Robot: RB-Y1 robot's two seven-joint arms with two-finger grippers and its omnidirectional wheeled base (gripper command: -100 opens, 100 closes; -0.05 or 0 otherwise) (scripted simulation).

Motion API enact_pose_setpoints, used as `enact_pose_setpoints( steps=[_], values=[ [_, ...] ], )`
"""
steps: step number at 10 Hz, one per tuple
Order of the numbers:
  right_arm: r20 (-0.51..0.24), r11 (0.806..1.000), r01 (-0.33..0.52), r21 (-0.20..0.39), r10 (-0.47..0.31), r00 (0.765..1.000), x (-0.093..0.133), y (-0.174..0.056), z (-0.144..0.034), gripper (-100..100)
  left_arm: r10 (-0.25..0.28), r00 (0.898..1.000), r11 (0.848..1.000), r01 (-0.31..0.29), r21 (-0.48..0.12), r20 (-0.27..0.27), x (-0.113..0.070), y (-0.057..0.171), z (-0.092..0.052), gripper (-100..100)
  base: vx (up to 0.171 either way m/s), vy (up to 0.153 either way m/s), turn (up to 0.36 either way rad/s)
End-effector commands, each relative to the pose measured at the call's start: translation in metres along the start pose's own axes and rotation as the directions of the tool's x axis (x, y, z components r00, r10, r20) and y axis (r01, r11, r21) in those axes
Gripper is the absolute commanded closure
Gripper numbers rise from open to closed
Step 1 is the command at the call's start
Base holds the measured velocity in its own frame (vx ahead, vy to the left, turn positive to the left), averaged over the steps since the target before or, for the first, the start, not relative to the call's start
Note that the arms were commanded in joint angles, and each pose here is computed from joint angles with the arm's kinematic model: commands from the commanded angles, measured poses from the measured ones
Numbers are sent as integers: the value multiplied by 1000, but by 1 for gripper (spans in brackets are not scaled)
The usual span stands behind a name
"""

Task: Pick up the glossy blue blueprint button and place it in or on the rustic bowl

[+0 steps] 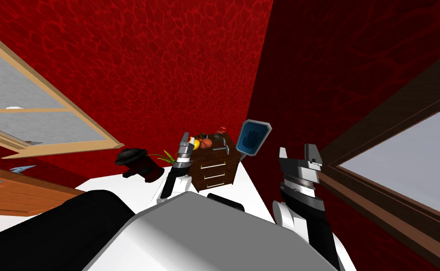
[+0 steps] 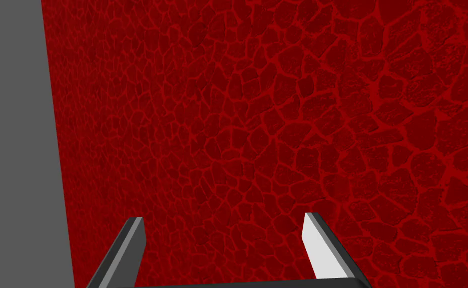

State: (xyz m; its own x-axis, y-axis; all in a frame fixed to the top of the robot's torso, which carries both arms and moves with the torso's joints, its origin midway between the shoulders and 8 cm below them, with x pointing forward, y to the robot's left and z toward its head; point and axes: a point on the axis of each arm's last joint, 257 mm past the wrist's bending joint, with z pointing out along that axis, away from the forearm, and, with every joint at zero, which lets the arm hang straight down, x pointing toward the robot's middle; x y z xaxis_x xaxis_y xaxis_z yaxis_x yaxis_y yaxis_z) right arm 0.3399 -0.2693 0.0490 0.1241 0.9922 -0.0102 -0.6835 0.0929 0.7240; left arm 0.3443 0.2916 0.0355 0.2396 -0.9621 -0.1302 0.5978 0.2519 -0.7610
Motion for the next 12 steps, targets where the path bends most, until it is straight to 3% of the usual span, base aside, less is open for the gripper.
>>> enact_pose_setpoints(
  steps=[1,3,5,7,8,9,11,12],
  values=[
    [0,1000,0,0,0,1000,0,0,0,0,43,998,999,-44,-20,-49,9,12,3,-100,4,-39,-37],
    [0,1000,0,0,0,1000,0,0,0,0,97,990,994,-103,-49,-97,18,30,6,-100,23,-78,-31],
    [0,1000,0,0,0,1000,0,0,0,0,165,975,980,-179,-86,-149,26,55,10,-100,21,-93,-45],
    [0,1000,0,0,0,1000,0,0,0,0,238,950,956,-266,-124,-203,33,84,16,-100,27,-104,-46],
    [0,1000,0,0,0,1000,0,0,0,0,279,933,940,-314,-136,-229,36,98,18,-100,20,-110,-47],
    [0,1000,0,0,0,1000,0,0,0,0,279,931,936,-318,-150,-234,36,104,18,-100,14,-69,-16],
    [0,1000,0,0,0,1000,0,0,0,0,356,889,893,-415,-175,-289,40,134,25,-100,9,-71,-57],
    [0,1000,0,0,0,1000,0,0,0,0,357,886,886,-421,-193,-296,40,141,24,-100,17,-72,-16]
  ],
)
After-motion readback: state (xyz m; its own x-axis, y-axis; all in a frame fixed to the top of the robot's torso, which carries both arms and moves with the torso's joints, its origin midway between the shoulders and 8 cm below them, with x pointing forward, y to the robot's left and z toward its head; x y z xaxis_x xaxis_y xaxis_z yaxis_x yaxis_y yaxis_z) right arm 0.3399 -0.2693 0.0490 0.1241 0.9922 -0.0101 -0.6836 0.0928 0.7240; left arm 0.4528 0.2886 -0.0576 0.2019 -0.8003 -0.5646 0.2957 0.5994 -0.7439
